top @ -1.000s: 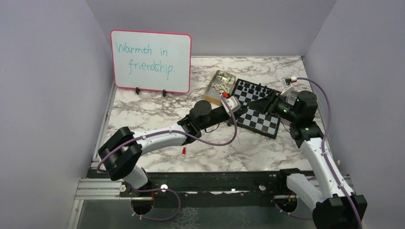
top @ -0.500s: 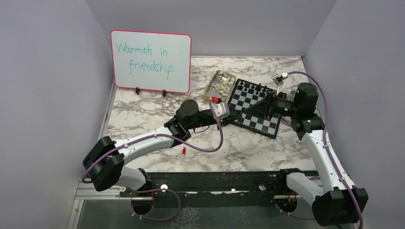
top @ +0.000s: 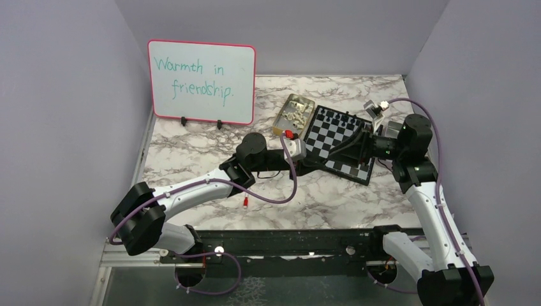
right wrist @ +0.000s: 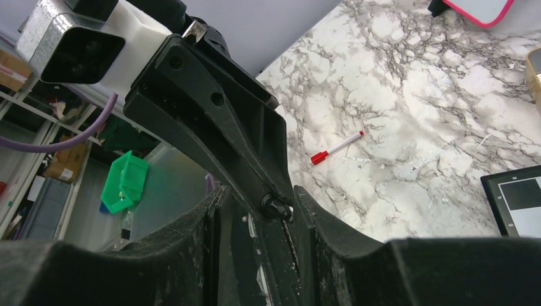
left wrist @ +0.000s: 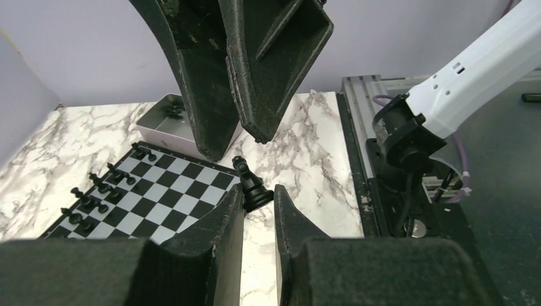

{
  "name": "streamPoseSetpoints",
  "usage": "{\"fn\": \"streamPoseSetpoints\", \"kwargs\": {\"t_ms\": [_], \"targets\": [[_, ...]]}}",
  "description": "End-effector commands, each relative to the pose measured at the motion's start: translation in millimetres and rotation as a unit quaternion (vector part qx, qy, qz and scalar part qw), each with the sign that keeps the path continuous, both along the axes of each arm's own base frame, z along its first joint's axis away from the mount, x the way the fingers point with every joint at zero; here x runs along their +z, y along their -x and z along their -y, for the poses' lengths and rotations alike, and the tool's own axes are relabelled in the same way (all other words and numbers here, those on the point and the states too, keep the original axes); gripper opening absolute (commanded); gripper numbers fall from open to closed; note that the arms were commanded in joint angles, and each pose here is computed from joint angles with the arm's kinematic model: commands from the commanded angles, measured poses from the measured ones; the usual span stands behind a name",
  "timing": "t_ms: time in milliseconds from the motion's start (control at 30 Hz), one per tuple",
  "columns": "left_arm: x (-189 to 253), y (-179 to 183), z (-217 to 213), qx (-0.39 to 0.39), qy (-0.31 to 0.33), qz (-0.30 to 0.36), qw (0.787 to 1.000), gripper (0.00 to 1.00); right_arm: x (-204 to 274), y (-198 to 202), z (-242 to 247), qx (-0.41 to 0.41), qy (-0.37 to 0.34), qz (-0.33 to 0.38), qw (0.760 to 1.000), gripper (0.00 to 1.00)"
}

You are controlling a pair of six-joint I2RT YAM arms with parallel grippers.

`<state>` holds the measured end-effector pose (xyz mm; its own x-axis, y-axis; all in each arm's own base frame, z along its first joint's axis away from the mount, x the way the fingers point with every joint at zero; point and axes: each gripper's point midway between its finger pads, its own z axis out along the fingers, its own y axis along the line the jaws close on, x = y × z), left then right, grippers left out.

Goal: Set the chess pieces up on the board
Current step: Pick up the chess piece from the storage box.

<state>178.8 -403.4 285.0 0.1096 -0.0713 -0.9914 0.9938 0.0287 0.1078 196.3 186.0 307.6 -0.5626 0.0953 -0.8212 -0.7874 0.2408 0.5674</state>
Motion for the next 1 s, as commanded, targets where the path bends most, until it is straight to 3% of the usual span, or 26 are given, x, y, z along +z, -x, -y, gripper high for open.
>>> {"fn": "streamPoseSetpoints", "kwargs": {"t_ms": [0, 267, 500, 733, 833, 967], "targets": [[29, 14, 0, -0.036, 0.027, 0.001, 0.999, 0.07, 2, 10, -2, 0.031, -0.006, 0.019, 0.999, 0.43], [38, 18, -2, -0.044, 0.034, -0.006, 0.998, 0.06, 2, 8, -1, 0.015, 0.002, 0.032, 0.999, 0.52], [51, 21, -3, -0.047, 0.045, -0.006, 0.998, 0.05, 10, 21, -2, 0.042, -0.015, 0.032, 0.998, 0.38], [60, 19, -4, -0.038, 0.054, -0.003, 0.998, 0.05, 12, 28, -3, 0.055, -0.025, 0.037, 0.997, 0.44], [61, 19, -4, -0.039, 0.055, -0.004, 0.998, 0.05, 13, 30, -3, 0.057, -0.027, 0.041, 0.997, 0.39], [59, 18, -4, -0.038, 0.053, -0.006, 0.998, 0.05, 16, 32, -3, 0.056, -0.03, 0.051, 0.997, 0.22]]}}
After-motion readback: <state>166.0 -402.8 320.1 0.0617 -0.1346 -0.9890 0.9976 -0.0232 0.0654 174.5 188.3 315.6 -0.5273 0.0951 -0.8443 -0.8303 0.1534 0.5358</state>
